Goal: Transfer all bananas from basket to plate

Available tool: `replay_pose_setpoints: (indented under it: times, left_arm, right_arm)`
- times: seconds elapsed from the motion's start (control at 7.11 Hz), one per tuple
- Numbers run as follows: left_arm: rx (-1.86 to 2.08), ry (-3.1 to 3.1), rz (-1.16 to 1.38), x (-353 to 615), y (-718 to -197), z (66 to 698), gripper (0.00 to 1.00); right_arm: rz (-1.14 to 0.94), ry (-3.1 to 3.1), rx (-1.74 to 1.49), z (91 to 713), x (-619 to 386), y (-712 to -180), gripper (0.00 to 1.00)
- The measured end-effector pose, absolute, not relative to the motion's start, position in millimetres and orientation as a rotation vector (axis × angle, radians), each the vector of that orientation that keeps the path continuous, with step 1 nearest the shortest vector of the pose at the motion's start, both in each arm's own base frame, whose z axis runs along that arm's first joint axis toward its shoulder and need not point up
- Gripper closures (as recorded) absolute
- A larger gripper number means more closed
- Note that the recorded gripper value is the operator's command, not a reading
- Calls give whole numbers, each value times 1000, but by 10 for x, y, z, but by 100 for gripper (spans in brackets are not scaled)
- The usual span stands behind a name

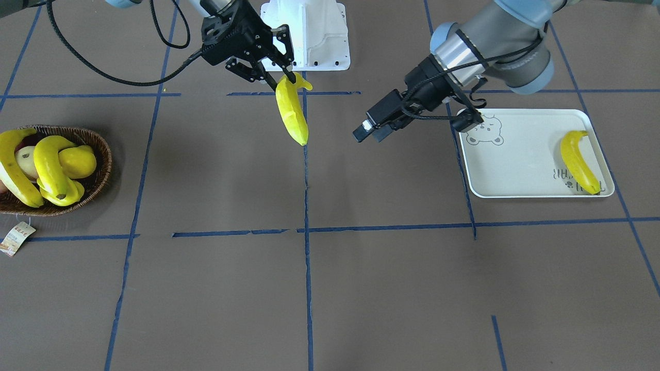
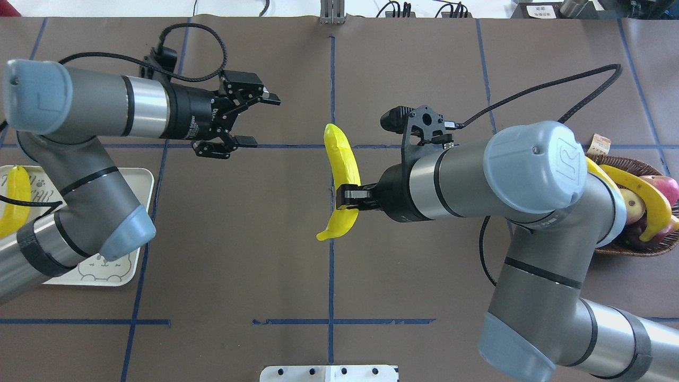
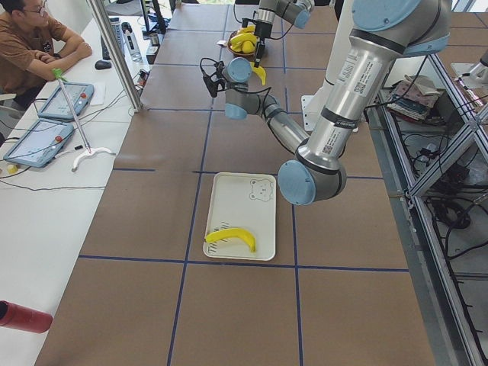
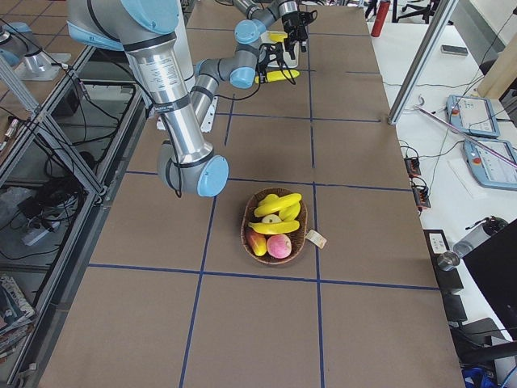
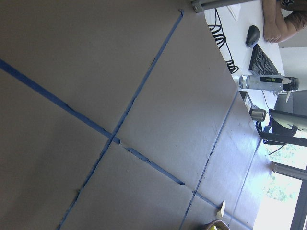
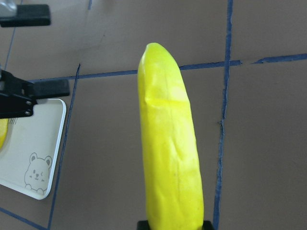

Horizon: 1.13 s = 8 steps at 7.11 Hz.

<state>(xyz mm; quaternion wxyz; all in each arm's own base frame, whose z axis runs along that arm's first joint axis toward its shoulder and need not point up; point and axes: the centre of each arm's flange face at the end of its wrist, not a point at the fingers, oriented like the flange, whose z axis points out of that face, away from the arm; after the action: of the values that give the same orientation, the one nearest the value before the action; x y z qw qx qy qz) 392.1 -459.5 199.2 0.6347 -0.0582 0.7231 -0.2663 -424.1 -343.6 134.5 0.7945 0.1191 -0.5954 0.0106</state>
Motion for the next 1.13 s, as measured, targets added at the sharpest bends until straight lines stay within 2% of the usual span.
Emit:
replay_pose_setpoints:
  times: [0.28, 0.7, 0.84, 0.99, 1.13]
  left_arm:
    - [-155, 1695, -575, 4255, -4336, 1702, 1]
    - [-179, 1708, -533, 4483, -4160, 1558, 10]
    - [-182, 1704, -529, 4533, -4147, 1563, 30]
    - [-184, 1700, -526, 4569, -4133, 1576, 76]
    - [-185, 1701, -521, 4583, -4115, 1571, 100]
  right_arm:
    - [21, -1283, 258, 1318, -4297, -3393, 100]
    - [14, -1284, 254, 1315, -4338, -3361, 100]
    - [14, -1288, 255, 1294, -4338, -3357, 100]
    - [13, -1292, 256, 1268, -4338, -3354, 100]
    - [12, -1293, 257, 1258, -4339, -3355, 100]
